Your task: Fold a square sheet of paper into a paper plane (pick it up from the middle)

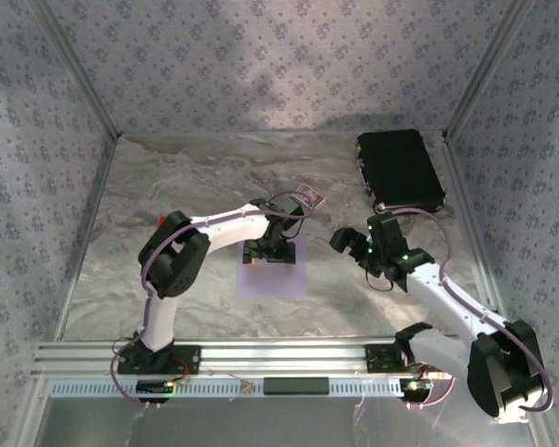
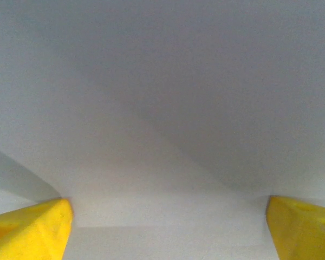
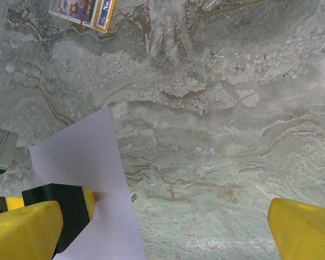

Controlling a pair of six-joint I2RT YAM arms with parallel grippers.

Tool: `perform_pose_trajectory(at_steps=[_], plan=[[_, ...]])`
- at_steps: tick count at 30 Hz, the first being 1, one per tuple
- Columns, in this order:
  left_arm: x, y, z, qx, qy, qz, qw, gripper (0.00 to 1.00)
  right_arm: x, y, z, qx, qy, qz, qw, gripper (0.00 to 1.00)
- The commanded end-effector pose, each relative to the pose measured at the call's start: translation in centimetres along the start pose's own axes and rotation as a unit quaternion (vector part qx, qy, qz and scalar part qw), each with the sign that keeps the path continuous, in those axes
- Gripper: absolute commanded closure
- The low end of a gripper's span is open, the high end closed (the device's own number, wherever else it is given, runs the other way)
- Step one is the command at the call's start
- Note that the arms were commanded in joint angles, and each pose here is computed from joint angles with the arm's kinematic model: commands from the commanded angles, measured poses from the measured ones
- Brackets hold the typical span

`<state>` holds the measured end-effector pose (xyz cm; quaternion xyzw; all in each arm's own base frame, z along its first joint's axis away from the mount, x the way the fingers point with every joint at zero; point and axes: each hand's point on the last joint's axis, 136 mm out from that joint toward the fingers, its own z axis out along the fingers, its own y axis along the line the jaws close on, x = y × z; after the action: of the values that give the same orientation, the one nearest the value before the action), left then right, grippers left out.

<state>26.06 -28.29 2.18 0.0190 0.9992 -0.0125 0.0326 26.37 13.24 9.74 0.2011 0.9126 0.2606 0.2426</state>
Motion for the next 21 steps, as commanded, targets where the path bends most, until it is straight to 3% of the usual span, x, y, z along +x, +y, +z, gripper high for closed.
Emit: perform_pose_trajectory(at_steps=[1, 21], plan=[[-0.5, -1.2, -2.0, 0.028, -0.018, 0.009, 0.999, 0.02, 0.5, -0.6, 0.2, 0.012, 0.008, 0.006, 1.000, 0.01], [0.7, -0.1, -0.1, -0.006, 0.016, 0.006, 1.000, 0.01, 0.6, -1.0, 0.6, 0.024, 0.021, 0.016, 0.999, 0.01]])
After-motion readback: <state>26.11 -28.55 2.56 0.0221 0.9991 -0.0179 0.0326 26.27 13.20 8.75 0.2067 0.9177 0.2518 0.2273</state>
